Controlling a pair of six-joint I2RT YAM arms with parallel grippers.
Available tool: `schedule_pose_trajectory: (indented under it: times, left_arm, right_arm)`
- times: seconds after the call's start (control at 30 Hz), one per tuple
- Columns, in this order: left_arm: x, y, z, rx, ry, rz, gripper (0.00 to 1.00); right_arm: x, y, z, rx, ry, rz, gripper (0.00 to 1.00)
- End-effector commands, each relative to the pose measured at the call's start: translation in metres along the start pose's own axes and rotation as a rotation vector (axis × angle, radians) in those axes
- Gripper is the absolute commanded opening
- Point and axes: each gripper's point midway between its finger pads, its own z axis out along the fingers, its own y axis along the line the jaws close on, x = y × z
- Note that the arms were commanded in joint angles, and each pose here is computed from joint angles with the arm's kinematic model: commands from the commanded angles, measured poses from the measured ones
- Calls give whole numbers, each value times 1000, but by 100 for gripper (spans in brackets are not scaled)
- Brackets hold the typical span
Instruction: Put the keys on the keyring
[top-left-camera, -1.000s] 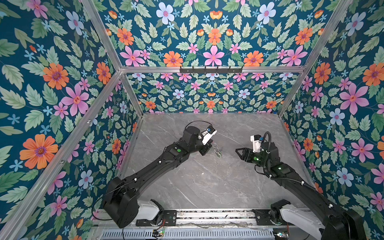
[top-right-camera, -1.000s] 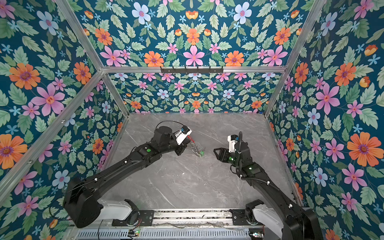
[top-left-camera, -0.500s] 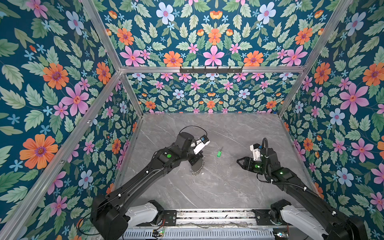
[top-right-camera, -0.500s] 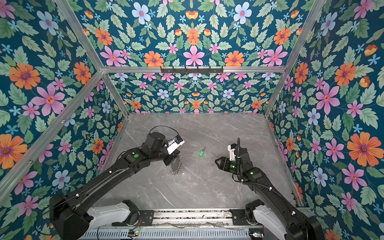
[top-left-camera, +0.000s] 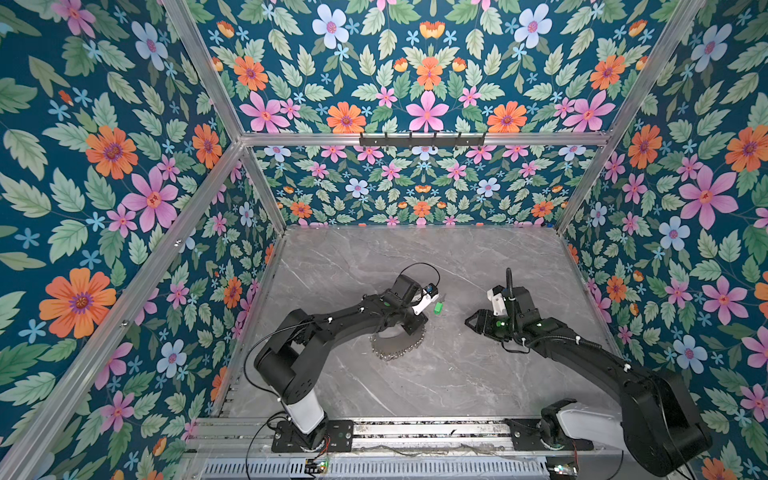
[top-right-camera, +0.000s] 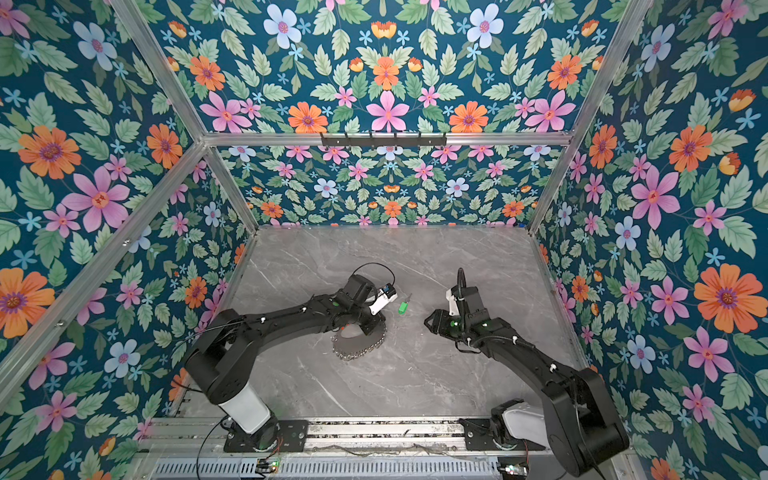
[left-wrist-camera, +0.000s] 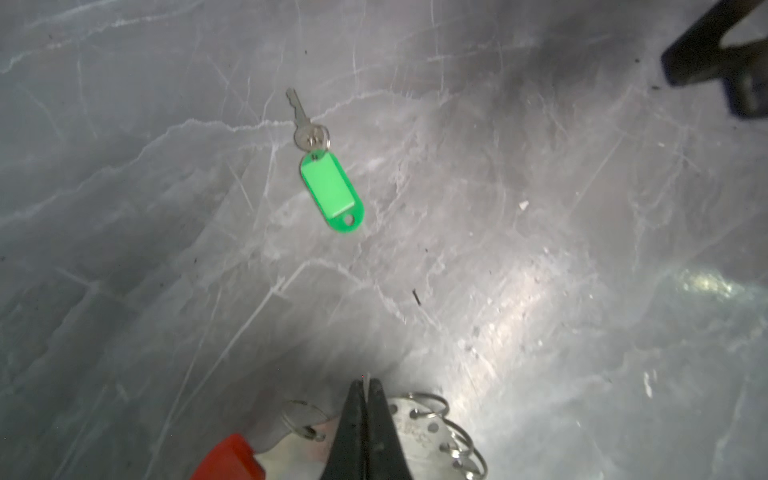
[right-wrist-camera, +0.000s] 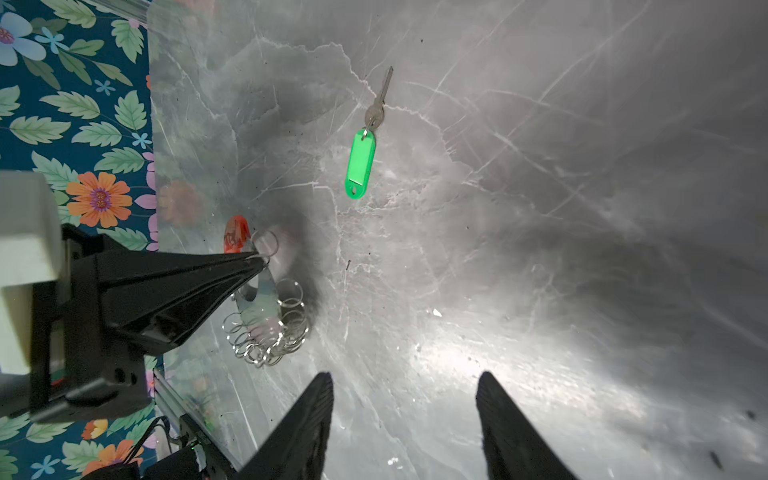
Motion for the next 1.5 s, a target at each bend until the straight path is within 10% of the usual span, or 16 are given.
schedule_pose_trajectory:
  times: [0.0, 0.47, 0.77, 0.87, 1.13, 1.23, 1.47]
  left_arm:
    - [-19, -4, 16, 41, -79, -43, 0]
    - [4, 8, 43, -47, 15, -123, 15]
    - [-29, 18, -5, -138, -121, -148, 64]
    - [-40, 31, -33, -233, -217, -181, 100]
    - [-21, 95, -94, -604, -446, -500, 100]
    - [-24, 83, -77, -511, -385, -488, 99]
    - [-4, 22, -36, -143, -349, -480, 58]
  right_arm:
    - [-4, 7, 4, -31, 3, 13, 57]
    - [-7, -50, -20, 228, -179, -180, 59]
    - [-17, -50, -37, 220, -313, -213, 60]
    - [-15, -52, -36, 228, -307, -210, 59]
    - [-16, -59, -33, 233, -344, -208, 60]
    - [-16, -61, -36, 235, -364, -207, 59]
    - [-18, -62, -41, 230, -417, -215, 59]
